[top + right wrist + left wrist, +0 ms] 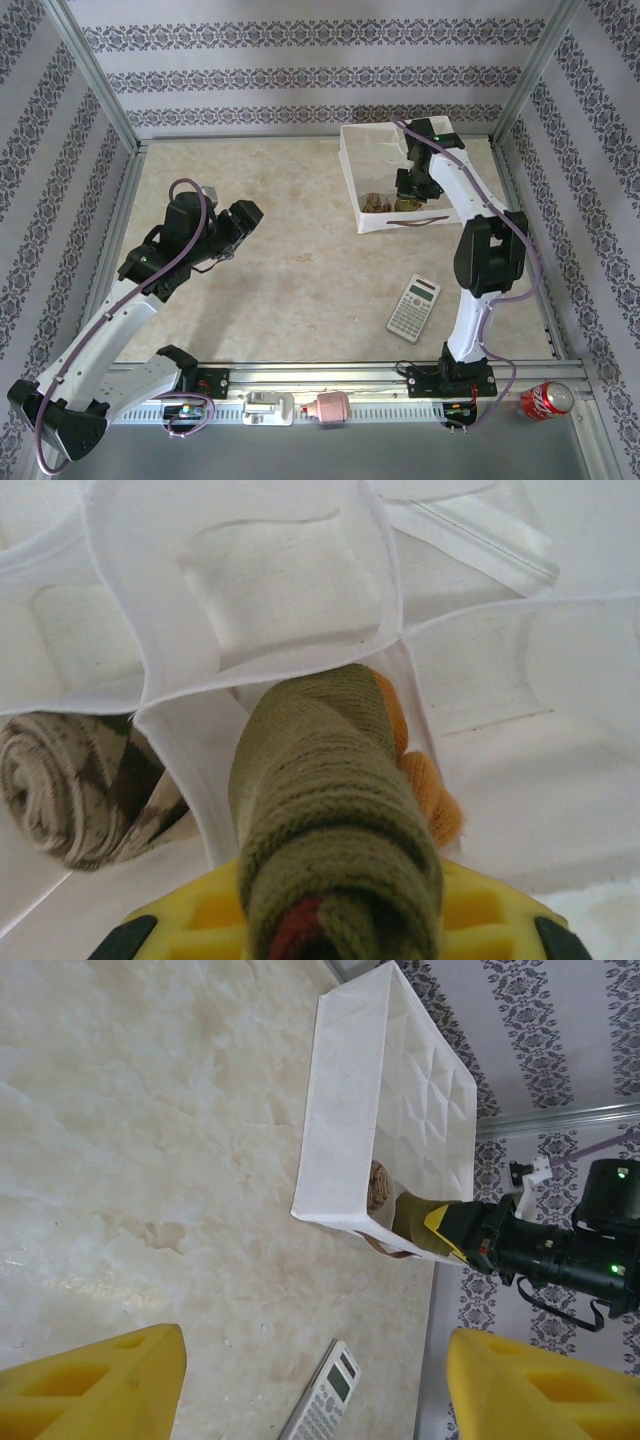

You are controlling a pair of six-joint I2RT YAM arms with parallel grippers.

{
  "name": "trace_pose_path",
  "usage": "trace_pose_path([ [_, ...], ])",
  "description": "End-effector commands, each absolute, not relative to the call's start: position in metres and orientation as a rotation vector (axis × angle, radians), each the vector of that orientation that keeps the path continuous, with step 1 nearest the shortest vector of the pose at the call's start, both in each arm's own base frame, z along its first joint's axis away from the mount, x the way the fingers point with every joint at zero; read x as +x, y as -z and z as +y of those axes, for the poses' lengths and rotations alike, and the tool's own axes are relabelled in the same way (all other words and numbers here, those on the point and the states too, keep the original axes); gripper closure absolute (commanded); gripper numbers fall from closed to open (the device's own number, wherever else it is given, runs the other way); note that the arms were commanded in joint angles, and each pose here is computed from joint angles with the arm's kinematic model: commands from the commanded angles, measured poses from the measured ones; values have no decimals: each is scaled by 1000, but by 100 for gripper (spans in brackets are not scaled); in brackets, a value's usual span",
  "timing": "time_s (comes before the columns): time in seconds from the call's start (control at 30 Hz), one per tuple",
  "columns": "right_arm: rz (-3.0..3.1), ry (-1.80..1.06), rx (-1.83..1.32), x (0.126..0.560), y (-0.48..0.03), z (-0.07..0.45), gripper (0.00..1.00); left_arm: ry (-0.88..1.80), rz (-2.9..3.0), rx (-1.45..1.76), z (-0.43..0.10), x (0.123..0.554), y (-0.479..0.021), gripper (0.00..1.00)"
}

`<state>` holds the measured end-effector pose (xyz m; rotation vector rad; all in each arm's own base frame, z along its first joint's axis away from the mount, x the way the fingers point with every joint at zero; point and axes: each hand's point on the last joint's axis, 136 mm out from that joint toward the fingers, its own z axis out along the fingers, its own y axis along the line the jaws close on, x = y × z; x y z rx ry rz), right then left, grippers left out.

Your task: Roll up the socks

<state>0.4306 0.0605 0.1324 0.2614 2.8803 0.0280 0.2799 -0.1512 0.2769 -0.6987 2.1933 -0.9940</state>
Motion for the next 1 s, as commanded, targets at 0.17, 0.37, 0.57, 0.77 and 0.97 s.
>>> trace_pose_path([
  [0.17,2972,96,189,427,-103,70,100,987,2234,-657,-153,283,-269,32],
  [0.37,3047,120,224,421,-73,70,94,1001,2239,-649,-156,285,-270,32],
  [0.57,2954,73,219,427,-109,74,48,1011,2231,-660,-156,284,-272,32],
  [0.77,2860,15,231,426,-155,74,32,995,2228,-686,-151,280,-268,32],
  [0.97,2715,18,248,421,-211,63,24,967,2223,-711,-146,280,-268,24],
])
